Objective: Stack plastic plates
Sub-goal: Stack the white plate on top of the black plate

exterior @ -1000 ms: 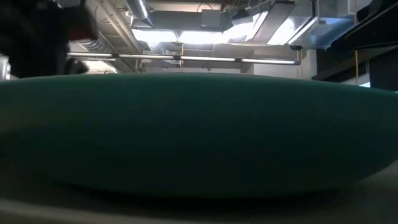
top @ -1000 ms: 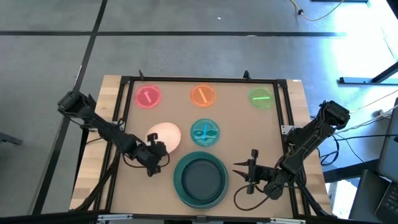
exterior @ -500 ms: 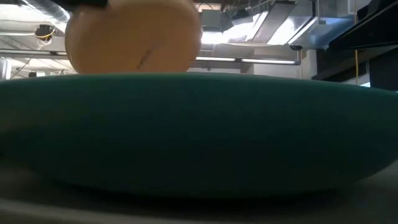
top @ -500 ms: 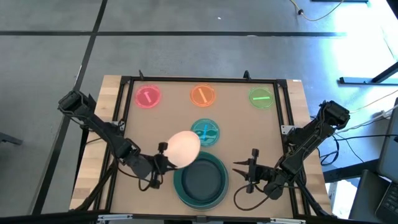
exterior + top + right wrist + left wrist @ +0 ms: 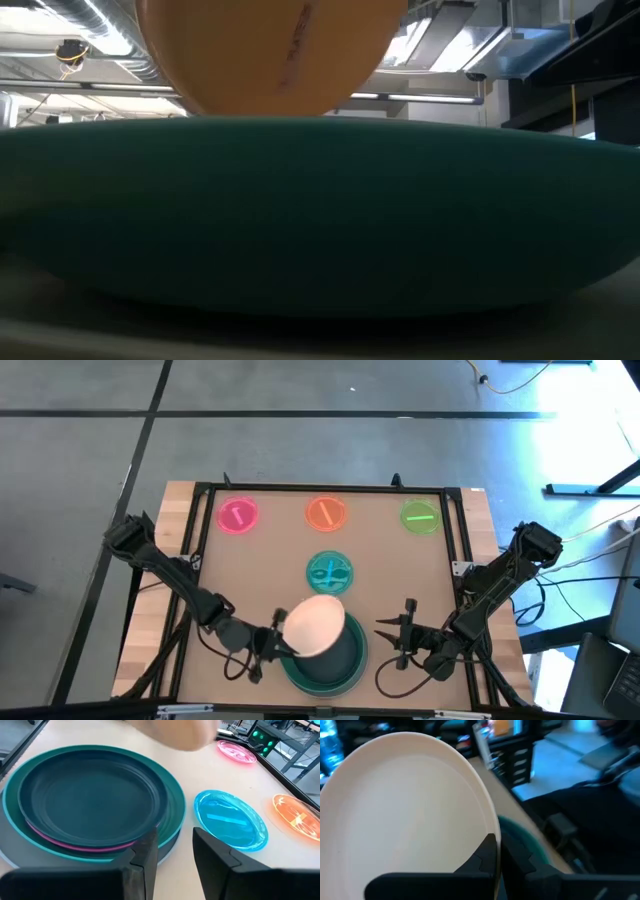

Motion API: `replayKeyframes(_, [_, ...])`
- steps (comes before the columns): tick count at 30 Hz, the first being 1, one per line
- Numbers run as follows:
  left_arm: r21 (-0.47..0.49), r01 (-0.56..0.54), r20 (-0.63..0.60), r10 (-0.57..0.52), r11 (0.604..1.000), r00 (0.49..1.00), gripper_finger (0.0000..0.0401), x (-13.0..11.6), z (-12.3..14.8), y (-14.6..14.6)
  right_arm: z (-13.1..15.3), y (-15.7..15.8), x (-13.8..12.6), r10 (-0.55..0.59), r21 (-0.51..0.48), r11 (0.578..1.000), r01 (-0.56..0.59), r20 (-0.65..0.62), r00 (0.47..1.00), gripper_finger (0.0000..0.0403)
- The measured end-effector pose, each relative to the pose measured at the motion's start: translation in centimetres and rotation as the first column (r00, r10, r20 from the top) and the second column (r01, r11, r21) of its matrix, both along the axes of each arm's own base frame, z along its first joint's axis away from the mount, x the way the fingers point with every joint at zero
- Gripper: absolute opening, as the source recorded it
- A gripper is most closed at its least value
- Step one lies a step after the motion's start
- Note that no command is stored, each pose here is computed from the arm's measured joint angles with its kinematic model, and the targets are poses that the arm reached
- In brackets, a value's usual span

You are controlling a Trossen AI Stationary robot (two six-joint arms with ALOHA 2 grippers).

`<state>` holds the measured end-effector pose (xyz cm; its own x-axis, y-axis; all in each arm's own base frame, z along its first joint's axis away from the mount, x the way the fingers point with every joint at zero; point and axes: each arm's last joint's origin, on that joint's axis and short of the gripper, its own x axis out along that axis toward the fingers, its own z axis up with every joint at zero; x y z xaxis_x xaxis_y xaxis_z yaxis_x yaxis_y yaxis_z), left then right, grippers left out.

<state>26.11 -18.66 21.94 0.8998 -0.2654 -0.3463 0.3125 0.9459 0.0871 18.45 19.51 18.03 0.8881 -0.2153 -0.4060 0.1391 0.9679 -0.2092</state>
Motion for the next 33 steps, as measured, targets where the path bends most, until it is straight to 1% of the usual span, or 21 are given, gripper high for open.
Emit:
replayKeyframes(4, [-0.038,0.067,0.027,-0.066,0.997,0.997,0.0006,0.8,-1.0,-0.9,0.0,0.0,0.0,-0.001,0.001,1.000,0.001,-0.001,1.000,0.0113])
replayKeyframes(7, [-0.049,0.090,0.033,-0.089,0.995,0.996,0.0006,1.4,-2.1,-1.3,0.0,0.0,0.0,-0.001,0.001,1.000,0.001,-0.001,1.000,0.0113])
replayKeyframes(12, [-0.027,0.097,-0.003,-0.097,0.995,0.995,0.0006,1.9,-4.0,-1.6,0.0,0.0,0.0,-0.001,0.001,1.000,0.001,-0.001,1.000,0.0113])
replayKeyframes(17, [-0.007,0.097,-0.048,-0.097,0.995,0.994,0.0006,2.2,-5.3,-1.6,-0.5,-0.2,-0.2,-0.008,0.009,1.000,0.008,-0.002,1.000,0.0113])
replayKeyframes(21, [-0.020,0.085,-0.094,-0.087,0.996,0.992,0.0006,2.2,-5.7,-1.4,-1.1,-0.6,-0.5,-0.029,0.036,0.999,0.029,-0.006,1.000,0.0113])
replayKeyframes(24, [-0.006,0.075,-0.132,-0.075,0.997,0.988,0.0006,2.1,-6.1,-1.2,-1.5,-0.8,-0.6,-0.036,0.041,0.998,0.037,-0.010,0.999,0.0113])
replayKeyframes(29, [-0.008,0.072,-0.131,-0.072,0.997,0.989,0.0008,2.1,-6.1,-1.2,-1.6,-0.9,-0.7,-0.046,0.036,0.998,0.046,-0.002,0.999,0.0113])
replayKeyframes(33, [-0.023,0.066,-0.138,-0.068,0.998,0.988,0.0022,2.1,-6.1,-1.2,-1.6,-0.9,-0.7,-0.052,0.032,0.998,0.052,0.004,0.999,0.0113])
